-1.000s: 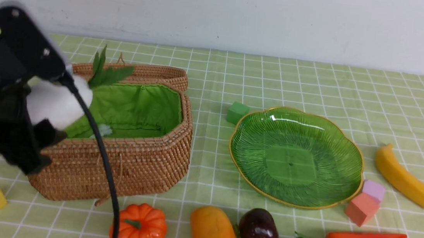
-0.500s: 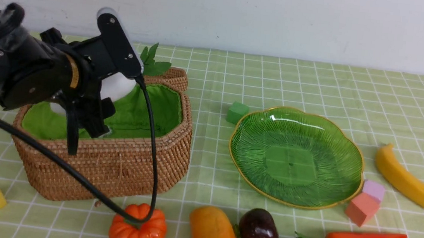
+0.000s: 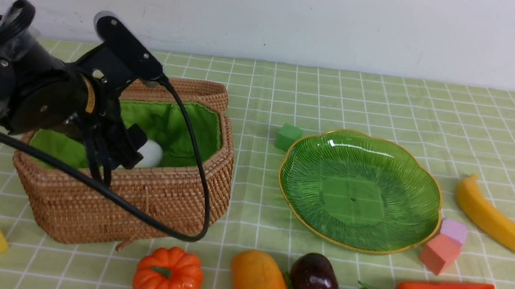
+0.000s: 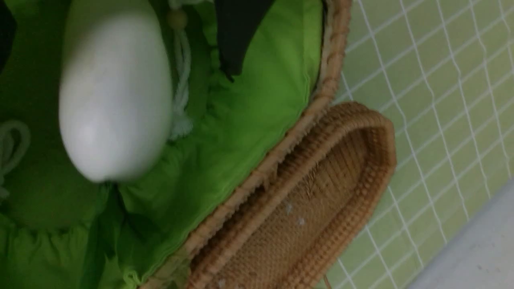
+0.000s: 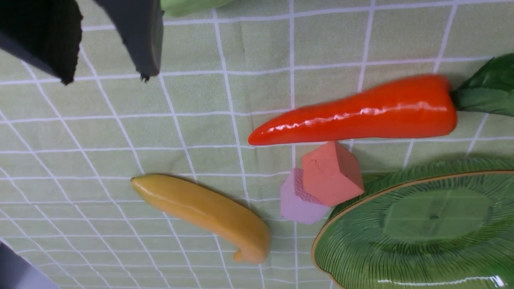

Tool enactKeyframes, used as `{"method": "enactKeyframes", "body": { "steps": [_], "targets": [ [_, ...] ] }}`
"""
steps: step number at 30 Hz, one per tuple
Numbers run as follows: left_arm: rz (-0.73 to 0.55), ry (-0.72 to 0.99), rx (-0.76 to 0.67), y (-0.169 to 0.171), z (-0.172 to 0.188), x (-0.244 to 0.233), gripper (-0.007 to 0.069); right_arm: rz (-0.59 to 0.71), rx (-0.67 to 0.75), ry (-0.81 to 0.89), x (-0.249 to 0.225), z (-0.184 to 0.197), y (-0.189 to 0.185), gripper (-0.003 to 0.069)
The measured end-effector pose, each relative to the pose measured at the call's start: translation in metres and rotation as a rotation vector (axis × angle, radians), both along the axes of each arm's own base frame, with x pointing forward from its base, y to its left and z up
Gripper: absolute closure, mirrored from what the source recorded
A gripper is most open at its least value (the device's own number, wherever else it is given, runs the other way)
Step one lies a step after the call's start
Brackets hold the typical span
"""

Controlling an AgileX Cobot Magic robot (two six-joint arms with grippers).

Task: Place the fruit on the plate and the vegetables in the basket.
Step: Take a daikon with your left arm and place it on the basket on the left, then use the left arm to grab a pumpkin and put it into the left basket

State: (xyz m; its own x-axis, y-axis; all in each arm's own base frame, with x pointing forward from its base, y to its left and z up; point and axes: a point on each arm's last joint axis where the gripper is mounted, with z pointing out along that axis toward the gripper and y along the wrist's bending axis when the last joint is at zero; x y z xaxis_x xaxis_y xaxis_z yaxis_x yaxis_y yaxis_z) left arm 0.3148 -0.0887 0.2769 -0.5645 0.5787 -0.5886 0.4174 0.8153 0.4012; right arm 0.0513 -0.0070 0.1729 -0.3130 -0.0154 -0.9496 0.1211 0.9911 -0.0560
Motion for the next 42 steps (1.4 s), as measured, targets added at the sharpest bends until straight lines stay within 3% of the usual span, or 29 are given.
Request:
{"method": "enactKeyframes", "body": {
  "steps": [4,10,18,29,39,42],
  "targets": [
    [0.09,0.101,-0.074,0.003,0.004,-0.014,0.0005,0.0,0.0,0.0,0.0,0.0,0.0,0.0417],
    [0.208,0.308,-0.356,-0.003,0.024,-0.053,0.0114,0.0,0.0,0.0,0.0,0.0,0.0,0.0417],
    [0.257,0.632,-0.63,-0.025,0.023,-0.077,0.023,0.0,0.0,0.0,0.0,0.0,0.0,0.0417],
    [0.435,0.777,-0.588,-0.035,-0.038,-0.042,0.0237,0.0,0.0,0.0,0.0,0.0,0.0,0.0417],
    [0.462,0.814,-0.551,-0.039,-0.068,-0.028,0.0243,0.0,0.0,0.0,0.0,0.0,0.0,0.0417],
    [0.437,0.804,-0.544,-0.039,-0.067,-0.027,0.0282,0.0,0.0,0.0,0.0,0.0,0.0,0.0417]
  ]
}}
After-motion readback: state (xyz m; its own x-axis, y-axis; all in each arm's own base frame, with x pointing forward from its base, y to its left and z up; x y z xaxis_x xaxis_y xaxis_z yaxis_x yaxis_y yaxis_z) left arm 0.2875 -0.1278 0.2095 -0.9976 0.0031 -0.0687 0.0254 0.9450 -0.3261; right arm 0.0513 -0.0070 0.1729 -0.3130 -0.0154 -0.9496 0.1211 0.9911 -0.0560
